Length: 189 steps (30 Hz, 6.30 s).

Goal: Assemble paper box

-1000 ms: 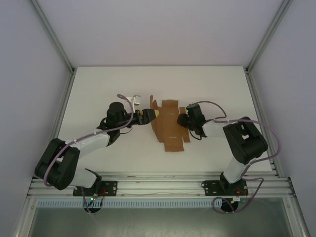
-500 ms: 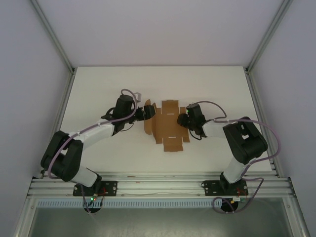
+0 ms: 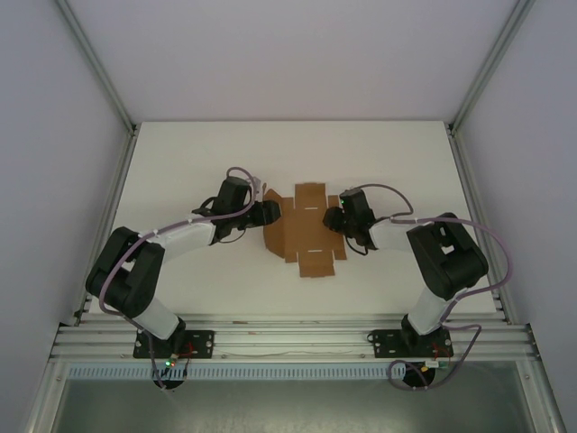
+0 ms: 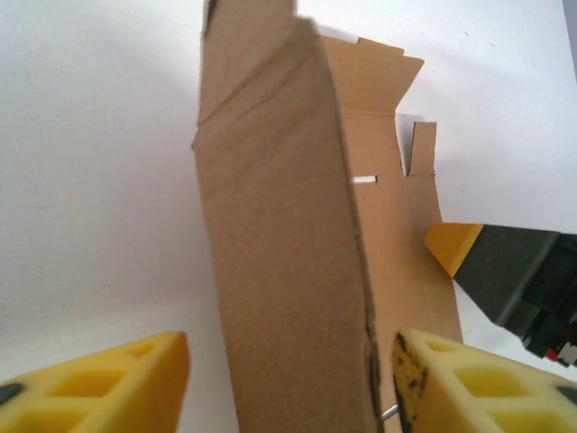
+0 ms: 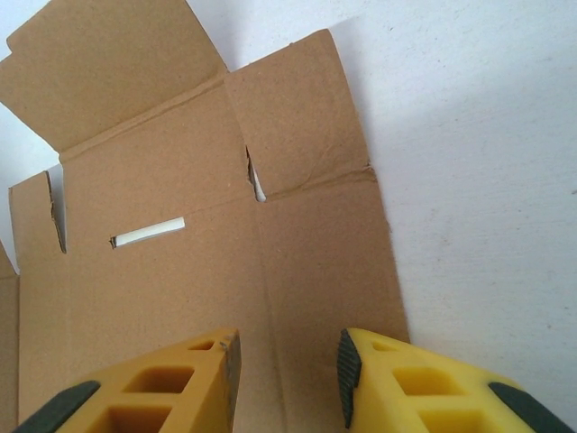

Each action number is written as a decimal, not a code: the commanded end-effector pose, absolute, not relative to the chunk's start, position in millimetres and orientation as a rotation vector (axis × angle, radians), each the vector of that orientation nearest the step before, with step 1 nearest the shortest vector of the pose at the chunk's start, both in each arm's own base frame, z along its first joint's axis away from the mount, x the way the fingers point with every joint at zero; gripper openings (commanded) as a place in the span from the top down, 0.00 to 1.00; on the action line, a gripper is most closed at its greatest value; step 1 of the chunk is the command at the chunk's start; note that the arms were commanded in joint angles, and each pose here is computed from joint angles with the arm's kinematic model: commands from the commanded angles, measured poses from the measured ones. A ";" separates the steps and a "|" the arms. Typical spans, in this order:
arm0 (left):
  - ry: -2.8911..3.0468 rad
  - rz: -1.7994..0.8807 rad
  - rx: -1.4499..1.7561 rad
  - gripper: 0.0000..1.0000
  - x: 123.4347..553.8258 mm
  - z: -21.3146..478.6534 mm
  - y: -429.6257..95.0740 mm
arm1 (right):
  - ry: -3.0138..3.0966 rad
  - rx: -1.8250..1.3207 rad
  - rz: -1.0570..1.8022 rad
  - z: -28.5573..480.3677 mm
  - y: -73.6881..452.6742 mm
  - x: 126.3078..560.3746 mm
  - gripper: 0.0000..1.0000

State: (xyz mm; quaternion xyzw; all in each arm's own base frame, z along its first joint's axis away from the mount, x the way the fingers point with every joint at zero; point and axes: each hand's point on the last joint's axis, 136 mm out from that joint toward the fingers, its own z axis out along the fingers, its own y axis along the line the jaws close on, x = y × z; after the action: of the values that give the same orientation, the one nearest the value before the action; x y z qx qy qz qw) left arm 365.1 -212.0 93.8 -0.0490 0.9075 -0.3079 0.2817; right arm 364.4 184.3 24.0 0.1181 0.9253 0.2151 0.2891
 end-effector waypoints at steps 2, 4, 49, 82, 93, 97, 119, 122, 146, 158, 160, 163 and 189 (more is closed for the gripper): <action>2.412 -0.779 -0.124 0.47 369.2 110.8 -208.6 | 2.725 0.346 0.342 -28.2 152.3 316.3 0.63; 2.421 -0.751 -0.093 0.47 366.5 112.3 -206.0 | 2.729 0.338 0.309 -24.5 149.0 317.0 0.62; 1.555 -1.411 0.373 1.00 267.4 382.9 -214.6 | 1.979 -0.046 1.105 249.2 135.3 283.1 0.06; 1.774 -1.096 0.031 0.34 281.2 309.4 -167.1 | 1.898 -0.335 0.996 259.6 147.1 283.5 1.00; 2.133 -0.456 -0.357 0.00 289.0 175.1 -79.6 | 2.220 -0.666 0.359 148.4 165.9 309.2 1.00; 2.152 -0.468 -0.347 0.00 292.8 166.0 -83.8 | 2.198 -0.797 0.050 130.0 167.7 330.5 1.00; 2.379 -0.428 -0.117 0.00 397.0 150.9 -137.4 | 1.529 -1.477 -0.353 133.7 251.5 344.6 1.00; 2.423 -0.430 -0.094 0.00 401.9 140.2 -142.5 | 1.518 -1.458 -0.364 138.7 251.5 346.6 1.00; 2.340 -0.615 0.003 0.00 399.3 130.9 -196.8 | 1.533 -1.413 -0.180 147.9 263.9 332.0 1.00; 2.342 -0.490 -0.063 0.00 359.9 127.4 -162.9 | 1.577 -1.376 -0.268 150.1 247.1 340.7 1.00; 2.354 -0.428 -0.112 0.00 347.0 123.5 -144.7 | 1.588 -1.377 -0.271 149.3 243.3 340.4 1.00; 2.365 -0.343 -0.199 0.00 331.0 112.6 -115.8 | 1.597 -1.365 -0.274 149.5 239.0 343.9 1.00; 2.372 -0.543 -0.222 0.00 338.1 61.3 -112.7 | 1.612 -1.379 -0.210 143.2 243.8 339.7 1.00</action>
State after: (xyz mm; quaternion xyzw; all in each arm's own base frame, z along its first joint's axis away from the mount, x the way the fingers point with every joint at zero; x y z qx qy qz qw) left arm 325.7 -102.1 44.8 -0.1040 0.9315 -0.1690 0.3050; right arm 341.0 243.3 137.7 -0.5735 0.6588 -0.0986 0.4768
